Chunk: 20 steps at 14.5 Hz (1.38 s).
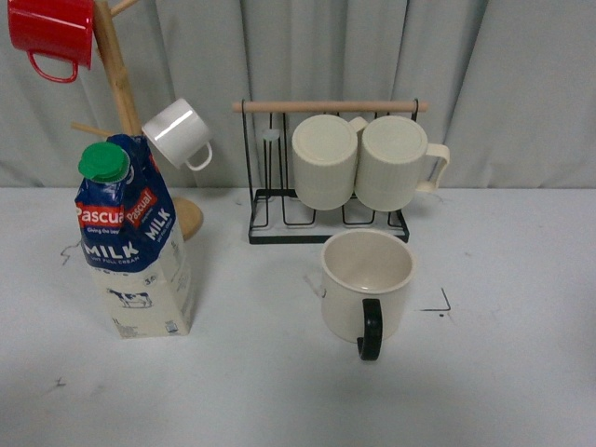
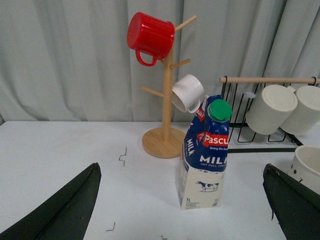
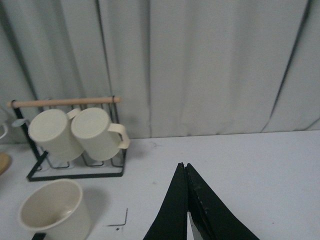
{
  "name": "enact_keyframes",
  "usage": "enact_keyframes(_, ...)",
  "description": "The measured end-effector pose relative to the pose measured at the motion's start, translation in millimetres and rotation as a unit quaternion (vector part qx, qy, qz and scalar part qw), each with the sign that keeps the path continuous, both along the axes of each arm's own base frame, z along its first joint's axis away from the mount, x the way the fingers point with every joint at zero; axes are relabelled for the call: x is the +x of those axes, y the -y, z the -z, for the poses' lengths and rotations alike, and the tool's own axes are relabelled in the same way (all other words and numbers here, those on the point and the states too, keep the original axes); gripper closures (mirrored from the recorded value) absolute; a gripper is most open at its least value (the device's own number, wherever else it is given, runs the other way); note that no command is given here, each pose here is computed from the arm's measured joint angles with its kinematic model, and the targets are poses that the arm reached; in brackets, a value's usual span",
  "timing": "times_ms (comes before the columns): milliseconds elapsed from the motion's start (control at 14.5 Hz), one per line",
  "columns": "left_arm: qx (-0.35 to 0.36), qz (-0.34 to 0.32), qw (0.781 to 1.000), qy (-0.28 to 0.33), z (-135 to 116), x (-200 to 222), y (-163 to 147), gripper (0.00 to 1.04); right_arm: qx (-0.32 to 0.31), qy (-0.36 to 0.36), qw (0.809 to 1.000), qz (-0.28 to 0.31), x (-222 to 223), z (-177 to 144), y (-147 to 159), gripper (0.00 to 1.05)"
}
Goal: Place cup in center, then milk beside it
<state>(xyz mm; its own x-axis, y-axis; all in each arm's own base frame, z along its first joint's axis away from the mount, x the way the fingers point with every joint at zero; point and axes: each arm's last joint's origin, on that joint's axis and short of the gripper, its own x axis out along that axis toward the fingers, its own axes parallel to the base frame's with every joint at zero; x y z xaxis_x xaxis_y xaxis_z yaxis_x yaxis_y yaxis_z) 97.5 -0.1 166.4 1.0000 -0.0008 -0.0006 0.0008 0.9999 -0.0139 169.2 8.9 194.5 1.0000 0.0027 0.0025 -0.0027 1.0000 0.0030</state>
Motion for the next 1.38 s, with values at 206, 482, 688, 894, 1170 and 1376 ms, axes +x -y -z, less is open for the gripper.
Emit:
enact_keyframes(206, 0.0, 0.0, 1.0, 0.0, 0.0, 0.0, 0.0, 0.07, 0.0, -0.004, 1.0, 0.006, -16.0, 10.8, 9.8, 1.03)
enact_keyframes(482, 0.0, 0.0, 1.0, 0.0, 0.0, 0.0, 0.0, 0.07, 0.0, -0.005, 1.0, 0.005, -30.3, 18.1, 9.7, 1.03)
enact_keyframes(688, 0.0, 0.0, 1.0, 0.0, 0.0, 0.0, 0.0, 0.07, 0.0, 0.009, 1.0, 0.005, -37.6, 24.2, 9.7, 1.03)
enact_keyframes(894, 0.0, 0.0, 1.0, 0.0, 0.0, 0.0, 0.0, 0.07, 0.0, 0.008, 1.0, 0.005, -45.1, 23.8, 9.6, 1.03)
enact_keyframes(1170, 0.0, 0.0, 1.0, 0.0, 0.0, 0.0, 0.0, 0.07, 0.0, 0.007, 1.0, 0.005, -52.5, 23.6, 9.6, 1.03)
enact_keyframes(1376, 0.0, 0.0, 1.0, 0.0, 0.0, 0.0, 0.0, 0.07, 0.0, 0.005, 1.0, 0.005, -56.9, 24.2, 9.6, 1.03)
